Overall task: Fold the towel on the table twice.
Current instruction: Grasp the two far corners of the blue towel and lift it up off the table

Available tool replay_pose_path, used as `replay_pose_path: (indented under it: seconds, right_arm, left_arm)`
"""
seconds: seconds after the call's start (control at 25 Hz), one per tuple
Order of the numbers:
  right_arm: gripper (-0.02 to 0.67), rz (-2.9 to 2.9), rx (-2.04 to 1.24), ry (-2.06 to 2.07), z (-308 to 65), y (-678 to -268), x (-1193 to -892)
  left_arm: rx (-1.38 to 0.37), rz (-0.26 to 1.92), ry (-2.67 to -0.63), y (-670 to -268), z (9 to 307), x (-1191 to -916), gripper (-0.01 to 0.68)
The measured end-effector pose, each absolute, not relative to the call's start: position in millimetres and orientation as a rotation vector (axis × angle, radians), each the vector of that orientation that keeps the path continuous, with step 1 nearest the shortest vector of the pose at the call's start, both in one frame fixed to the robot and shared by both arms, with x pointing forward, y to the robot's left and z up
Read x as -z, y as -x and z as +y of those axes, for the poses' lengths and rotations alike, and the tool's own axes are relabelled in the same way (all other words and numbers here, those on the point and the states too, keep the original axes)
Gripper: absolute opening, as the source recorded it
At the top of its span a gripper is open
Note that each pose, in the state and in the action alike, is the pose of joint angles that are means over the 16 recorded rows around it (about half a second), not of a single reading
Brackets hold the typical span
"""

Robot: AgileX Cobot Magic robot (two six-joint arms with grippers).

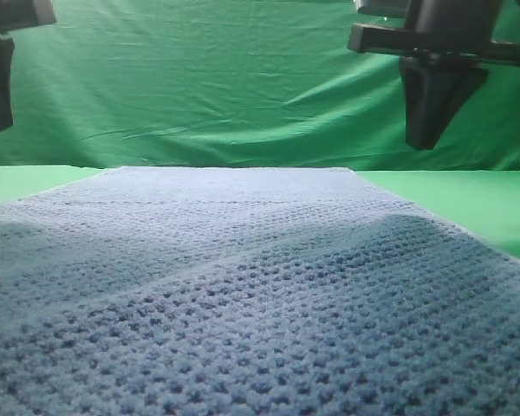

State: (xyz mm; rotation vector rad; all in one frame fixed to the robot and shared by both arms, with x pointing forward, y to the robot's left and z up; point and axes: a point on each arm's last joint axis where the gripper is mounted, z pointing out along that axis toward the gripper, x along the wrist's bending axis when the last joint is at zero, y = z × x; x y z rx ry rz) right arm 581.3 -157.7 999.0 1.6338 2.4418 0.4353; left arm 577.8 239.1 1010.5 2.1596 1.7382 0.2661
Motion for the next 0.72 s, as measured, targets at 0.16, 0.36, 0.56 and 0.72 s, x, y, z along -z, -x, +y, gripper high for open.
replay_pose_path:
  seconds: [0.16, 0.36, 0.56, 0.72]
  right_arm:
    - [0.205, 2.446, -0.427, -1.642, -153.0, -592.7, -985.8]
    - [0.407, 2.435, -0.446, -1.637, -149.8, -600.6, -978.4]
    - [0.576, 2.415, -0.48, -1.626, -148.0, -605.0, -975.7]
    - [0.64, 2.402, -0.503, -1.619, -147.0, -607.8, -974.1]
  left_arm:
    - [-0.265, 1.749, -2.18, -589.4, 238.4, -997.5, 0.089]
    - [-0.271, 1.777, -2.16, -596.8, 238.1, -988.3, 0.281]
    - [-0.275, 1.812, -2.118, -601.4, 237.8, -982.1, 0.48]
    - [-0.271, 1.845, -2.087, -604.8, 237.4, -975.6, 0.604]
